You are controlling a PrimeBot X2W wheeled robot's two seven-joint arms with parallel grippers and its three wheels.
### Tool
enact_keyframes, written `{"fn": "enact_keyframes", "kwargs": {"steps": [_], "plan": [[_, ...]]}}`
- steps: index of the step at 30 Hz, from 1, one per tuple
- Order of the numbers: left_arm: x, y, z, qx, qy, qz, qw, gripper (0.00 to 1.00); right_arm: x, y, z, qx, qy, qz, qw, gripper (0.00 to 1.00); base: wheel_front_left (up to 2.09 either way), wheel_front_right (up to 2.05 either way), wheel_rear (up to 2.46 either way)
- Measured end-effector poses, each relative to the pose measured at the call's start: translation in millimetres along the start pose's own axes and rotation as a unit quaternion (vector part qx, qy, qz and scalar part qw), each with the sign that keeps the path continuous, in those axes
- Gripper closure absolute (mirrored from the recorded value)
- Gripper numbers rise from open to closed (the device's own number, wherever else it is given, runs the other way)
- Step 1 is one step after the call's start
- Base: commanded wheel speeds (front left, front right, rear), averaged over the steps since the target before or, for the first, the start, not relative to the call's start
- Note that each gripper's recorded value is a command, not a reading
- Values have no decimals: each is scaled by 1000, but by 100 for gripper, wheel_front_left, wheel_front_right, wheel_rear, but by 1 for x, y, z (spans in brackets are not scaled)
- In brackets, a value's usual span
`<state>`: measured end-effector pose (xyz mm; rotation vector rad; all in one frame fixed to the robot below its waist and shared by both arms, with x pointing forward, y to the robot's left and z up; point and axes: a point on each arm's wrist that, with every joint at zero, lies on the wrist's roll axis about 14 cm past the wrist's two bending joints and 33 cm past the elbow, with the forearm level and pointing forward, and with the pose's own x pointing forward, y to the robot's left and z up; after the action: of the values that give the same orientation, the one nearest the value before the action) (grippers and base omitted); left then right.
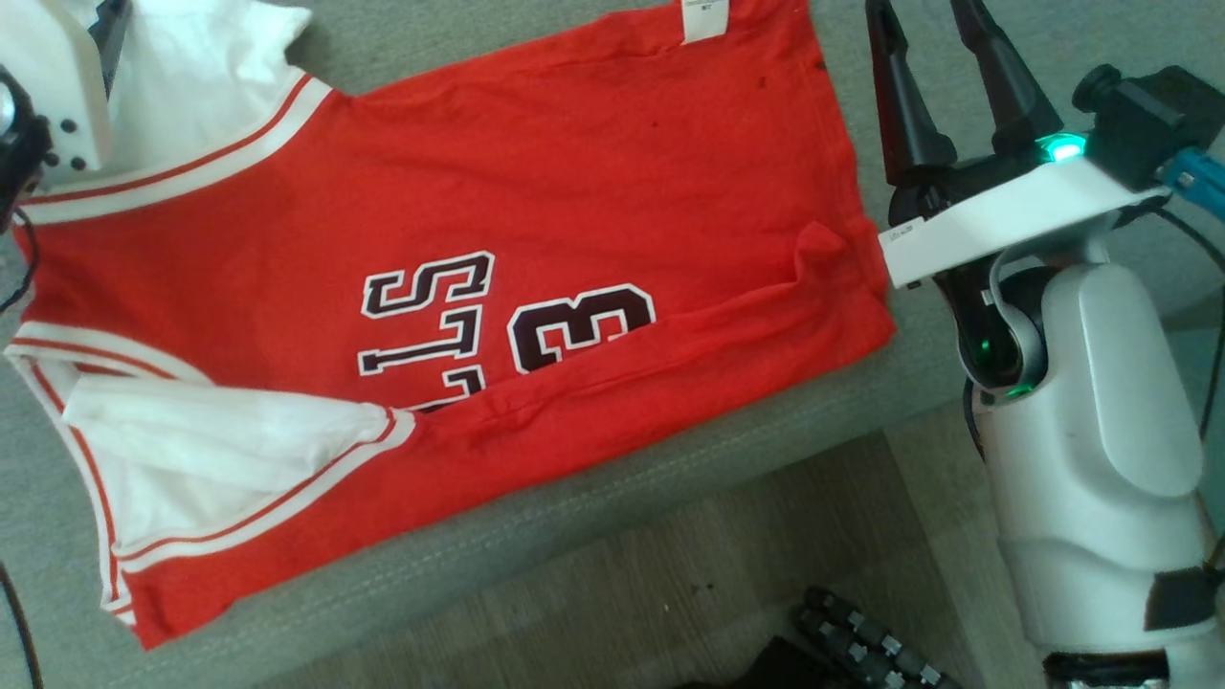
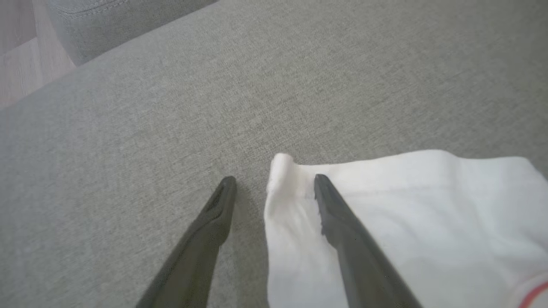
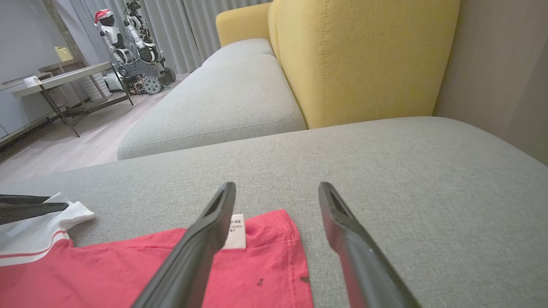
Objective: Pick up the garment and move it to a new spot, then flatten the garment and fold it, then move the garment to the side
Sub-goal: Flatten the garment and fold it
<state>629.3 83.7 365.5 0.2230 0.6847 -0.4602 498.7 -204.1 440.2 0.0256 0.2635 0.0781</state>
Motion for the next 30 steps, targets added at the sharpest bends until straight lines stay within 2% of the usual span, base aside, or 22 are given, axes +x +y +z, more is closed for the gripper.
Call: {"fn": "enact_keyframes", "kwargs": {"steps": [1, 9, 15, 20, 30], "plan": [[0, 0, -1, -3, -3, 0, 1000, 100, 1, 0, -1, 1, 2, 0, 1000, 0, 0, 0, 0], [-12, 8, 10, -14, -57, 12, 998, 100, 14, 5, -13, 34, 42, 11, 998, 0, 0, 0, 0], [-34, 17, 28, -22, -118, 24, 992, 100, 33, -14, -22, -18, 109, 13, 994, 0, 0, 0, 0], [-52, 29, 40, -31, -165, 49, 985, 100, 48, -11, -35, -41, 164, 29, 985, 0, 0, 0, 0], [-56, 25, 33, -47, -181, 46, 981, 100, 64, -14, -62, -112, 250, 43, 961, 0, 0, 0, 0]]}}
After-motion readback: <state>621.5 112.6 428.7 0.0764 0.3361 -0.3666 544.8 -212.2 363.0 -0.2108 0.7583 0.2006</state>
